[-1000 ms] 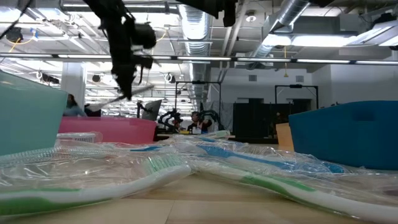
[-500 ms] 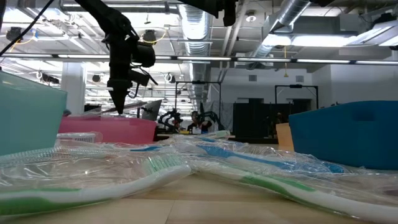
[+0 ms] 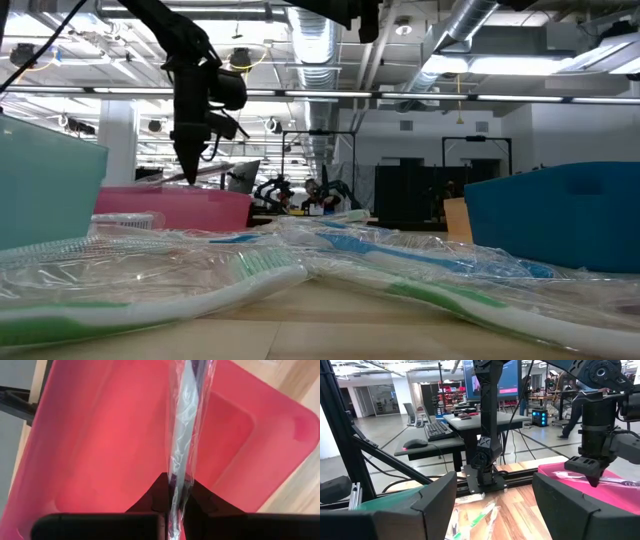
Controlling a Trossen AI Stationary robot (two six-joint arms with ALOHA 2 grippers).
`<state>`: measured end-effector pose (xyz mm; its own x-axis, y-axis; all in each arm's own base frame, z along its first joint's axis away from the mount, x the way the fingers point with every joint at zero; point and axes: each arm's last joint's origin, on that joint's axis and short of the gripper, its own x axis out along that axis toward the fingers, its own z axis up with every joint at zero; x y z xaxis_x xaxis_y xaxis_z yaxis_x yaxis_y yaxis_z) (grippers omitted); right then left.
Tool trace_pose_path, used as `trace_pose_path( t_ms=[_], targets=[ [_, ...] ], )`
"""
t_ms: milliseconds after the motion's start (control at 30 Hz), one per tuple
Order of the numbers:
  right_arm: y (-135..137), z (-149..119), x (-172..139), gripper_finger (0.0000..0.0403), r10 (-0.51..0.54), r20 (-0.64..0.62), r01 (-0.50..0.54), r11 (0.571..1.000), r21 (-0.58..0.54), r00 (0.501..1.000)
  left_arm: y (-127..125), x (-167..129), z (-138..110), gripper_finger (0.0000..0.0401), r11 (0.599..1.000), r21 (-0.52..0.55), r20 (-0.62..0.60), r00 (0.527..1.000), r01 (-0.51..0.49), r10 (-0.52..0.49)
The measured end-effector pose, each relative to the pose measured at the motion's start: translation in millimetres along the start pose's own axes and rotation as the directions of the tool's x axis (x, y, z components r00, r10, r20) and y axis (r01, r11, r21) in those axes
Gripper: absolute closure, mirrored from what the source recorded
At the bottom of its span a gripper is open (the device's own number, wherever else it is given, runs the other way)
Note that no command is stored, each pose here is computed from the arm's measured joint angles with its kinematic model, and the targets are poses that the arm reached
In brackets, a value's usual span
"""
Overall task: Pick & Place Toothbrushes
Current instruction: Put the violet toothbrush into the pink bin, then put the orange toothbrush into the orange bin
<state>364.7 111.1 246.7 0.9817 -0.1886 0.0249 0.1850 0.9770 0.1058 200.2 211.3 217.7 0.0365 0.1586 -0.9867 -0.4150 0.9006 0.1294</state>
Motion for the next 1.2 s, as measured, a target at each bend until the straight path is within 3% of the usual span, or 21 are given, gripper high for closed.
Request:
trace_pose_path(
  t_ms=[533,1000,1200],
  targets=[
    [0,0,0,0.0148,0.002,0.000,-0.002,1.000,0.014,1.000,-1,16,-11,0.0371,1.000,-0.012,-0.046,0.999,0.003,-0.003],
    [0,-3,0,0.0148,-0.001,-0.026,0.001,1.000,-0.001,1.000,2,13,-11,0.0262,0.996,-0.038,-0.051,0.996,-0.075,0.073],
    [0,-5,0,0.0148,-0.003,-0.046,0.002,1.000,-0.020,0.999,-4,-6,-14,0.0243,0.992,-0.036,0.015,0.992,-0.121,0.122]
  ],
)
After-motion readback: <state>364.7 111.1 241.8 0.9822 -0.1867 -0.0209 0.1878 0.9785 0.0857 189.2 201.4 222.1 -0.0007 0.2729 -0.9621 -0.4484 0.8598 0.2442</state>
